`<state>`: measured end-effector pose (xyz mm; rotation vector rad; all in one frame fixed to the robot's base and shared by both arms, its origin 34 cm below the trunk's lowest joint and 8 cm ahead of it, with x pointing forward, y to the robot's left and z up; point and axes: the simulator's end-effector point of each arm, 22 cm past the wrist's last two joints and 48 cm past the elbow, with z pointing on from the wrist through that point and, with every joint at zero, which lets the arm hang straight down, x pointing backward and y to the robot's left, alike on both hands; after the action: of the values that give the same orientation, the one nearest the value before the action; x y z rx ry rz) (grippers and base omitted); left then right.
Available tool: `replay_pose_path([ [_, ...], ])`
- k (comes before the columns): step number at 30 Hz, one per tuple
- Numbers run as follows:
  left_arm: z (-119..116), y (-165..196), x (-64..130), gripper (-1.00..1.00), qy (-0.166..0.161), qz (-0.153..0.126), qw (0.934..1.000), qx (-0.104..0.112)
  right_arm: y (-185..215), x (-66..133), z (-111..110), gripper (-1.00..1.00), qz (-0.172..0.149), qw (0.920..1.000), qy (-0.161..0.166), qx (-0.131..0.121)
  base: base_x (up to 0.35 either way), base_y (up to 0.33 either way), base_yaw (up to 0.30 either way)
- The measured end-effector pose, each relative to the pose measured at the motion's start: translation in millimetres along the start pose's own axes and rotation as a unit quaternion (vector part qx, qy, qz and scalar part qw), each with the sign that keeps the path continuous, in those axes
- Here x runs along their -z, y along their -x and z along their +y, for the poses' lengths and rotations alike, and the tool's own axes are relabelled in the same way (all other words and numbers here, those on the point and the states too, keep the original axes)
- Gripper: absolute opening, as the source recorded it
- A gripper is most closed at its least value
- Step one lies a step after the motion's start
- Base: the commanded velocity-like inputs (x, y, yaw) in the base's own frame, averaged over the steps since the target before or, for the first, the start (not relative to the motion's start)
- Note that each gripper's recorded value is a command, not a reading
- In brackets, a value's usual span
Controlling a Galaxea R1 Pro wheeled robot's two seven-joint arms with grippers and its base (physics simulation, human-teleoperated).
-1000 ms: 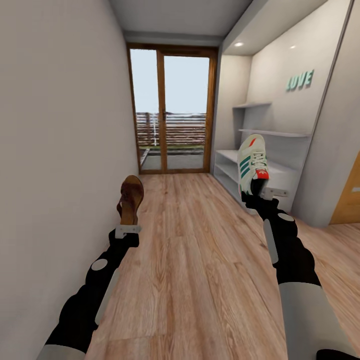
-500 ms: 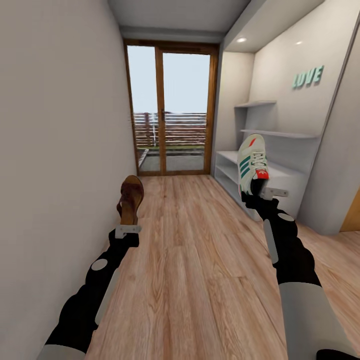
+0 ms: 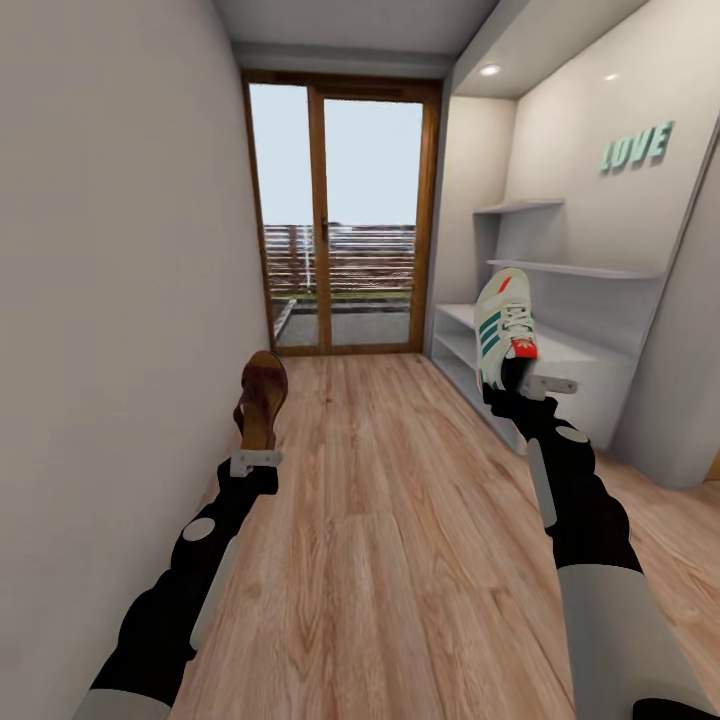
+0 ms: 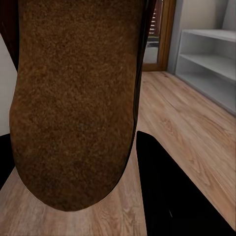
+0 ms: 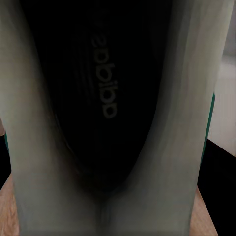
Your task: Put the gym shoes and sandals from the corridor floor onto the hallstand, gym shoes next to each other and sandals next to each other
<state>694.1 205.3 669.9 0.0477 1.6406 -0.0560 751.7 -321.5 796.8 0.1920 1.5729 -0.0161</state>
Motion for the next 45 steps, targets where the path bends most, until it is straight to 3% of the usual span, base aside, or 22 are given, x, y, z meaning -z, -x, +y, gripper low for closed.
replay_pose_path([
  [45, -0.2, 0.3, 0.0, -1.00, 0.000, 0.000, 1.0000, 0.000, 0.5, 0.1, -1.6, -1.00, -0.001, 1.0000, -0.003, 0.000, 0.346, 0.000, 0.000],
])
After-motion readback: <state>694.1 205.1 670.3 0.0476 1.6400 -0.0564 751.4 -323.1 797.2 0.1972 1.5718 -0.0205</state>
